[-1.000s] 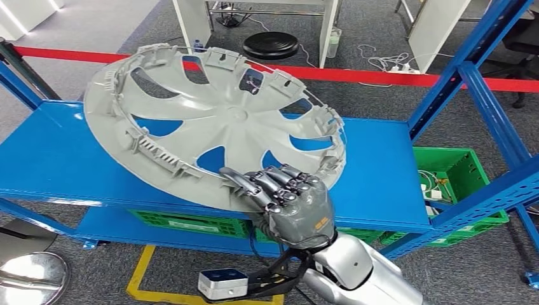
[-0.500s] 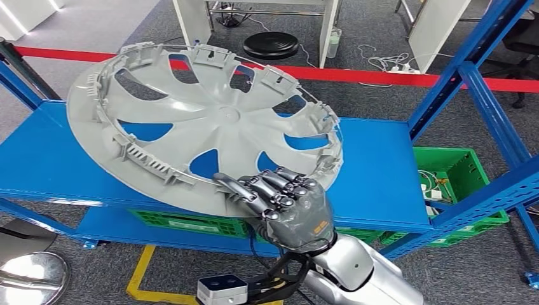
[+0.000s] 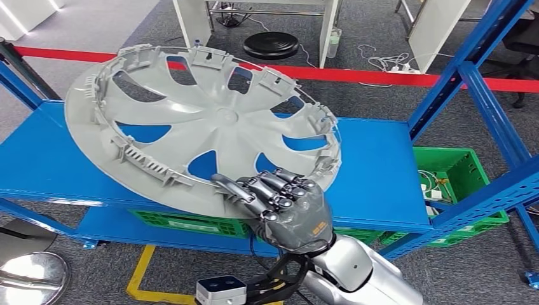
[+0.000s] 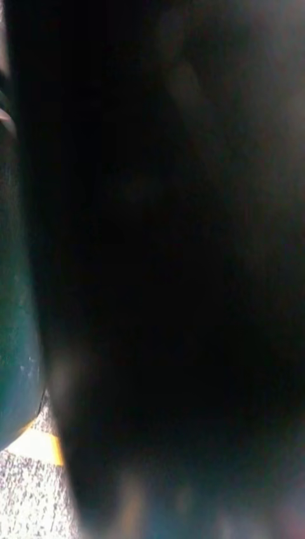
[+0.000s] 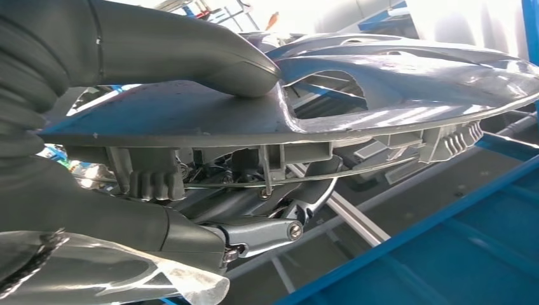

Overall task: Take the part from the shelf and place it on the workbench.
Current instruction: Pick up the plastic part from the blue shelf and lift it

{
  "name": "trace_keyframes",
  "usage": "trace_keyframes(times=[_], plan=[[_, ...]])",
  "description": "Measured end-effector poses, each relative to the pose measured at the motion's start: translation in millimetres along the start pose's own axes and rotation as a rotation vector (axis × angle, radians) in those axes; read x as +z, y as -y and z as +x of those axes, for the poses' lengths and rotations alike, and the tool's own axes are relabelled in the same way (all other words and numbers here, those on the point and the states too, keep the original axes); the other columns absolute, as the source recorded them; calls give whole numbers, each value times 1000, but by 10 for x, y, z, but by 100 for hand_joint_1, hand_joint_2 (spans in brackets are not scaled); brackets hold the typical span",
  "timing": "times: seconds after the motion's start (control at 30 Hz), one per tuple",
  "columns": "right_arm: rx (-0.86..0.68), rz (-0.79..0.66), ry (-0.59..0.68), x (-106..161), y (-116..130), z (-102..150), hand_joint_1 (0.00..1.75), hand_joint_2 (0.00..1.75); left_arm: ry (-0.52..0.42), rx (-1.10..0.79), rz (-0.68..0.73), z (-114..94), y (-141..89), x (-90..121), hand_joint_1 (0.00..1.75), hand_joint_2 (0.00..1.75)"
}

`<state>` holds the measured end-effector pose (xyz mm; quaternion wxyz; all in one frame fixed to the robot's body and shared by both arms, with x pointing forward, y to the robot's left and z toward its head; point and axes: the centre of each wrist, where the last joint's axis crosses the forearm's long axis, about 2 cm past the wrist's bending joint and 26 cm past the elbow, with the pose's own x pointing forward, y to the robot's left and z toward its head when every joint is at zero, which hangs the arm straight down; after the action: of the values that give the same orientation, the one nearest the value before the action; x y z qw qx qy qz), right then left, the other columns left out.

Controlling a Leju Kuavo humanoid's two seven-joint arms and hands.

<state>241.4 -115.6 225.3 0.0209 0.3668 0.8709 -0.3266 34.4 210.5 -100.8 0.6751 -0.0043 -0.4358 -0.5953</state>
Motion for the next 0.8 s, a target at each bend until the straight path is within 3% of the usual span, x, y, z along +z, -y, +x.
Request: trace_keyframes(times=[0.07,0.13,0.27,0.33,0.4,0.57,0.8], plan=[[-5,-1,-2,0,0,1,175,175,2,-3,7,33,-47,-42,0,0],[-19,-2,-7,-1,-1,9,175,175,-17,6,-9,184,-252,-211,0,0],[-41,-3,-6,-9,-8,63,175,175,-100,-19,-102,933,-1275,-698,0,0],[-48,-2,-4,-12,-13,91,175,175,-43,-30,-46,1194,-1665,-748,0,0],[-50,0,-5,-11,-17,108,175,175,38,-25,37,1318,-1877,-717,0,0],[-41,4,-12,-16,-29,112,175,175,114,15,148,1434,-2030,-593,0,0],[-45,12,-21,-14,-54,113,175,175,151,41,181,1486,-2065,-474,0,0]])
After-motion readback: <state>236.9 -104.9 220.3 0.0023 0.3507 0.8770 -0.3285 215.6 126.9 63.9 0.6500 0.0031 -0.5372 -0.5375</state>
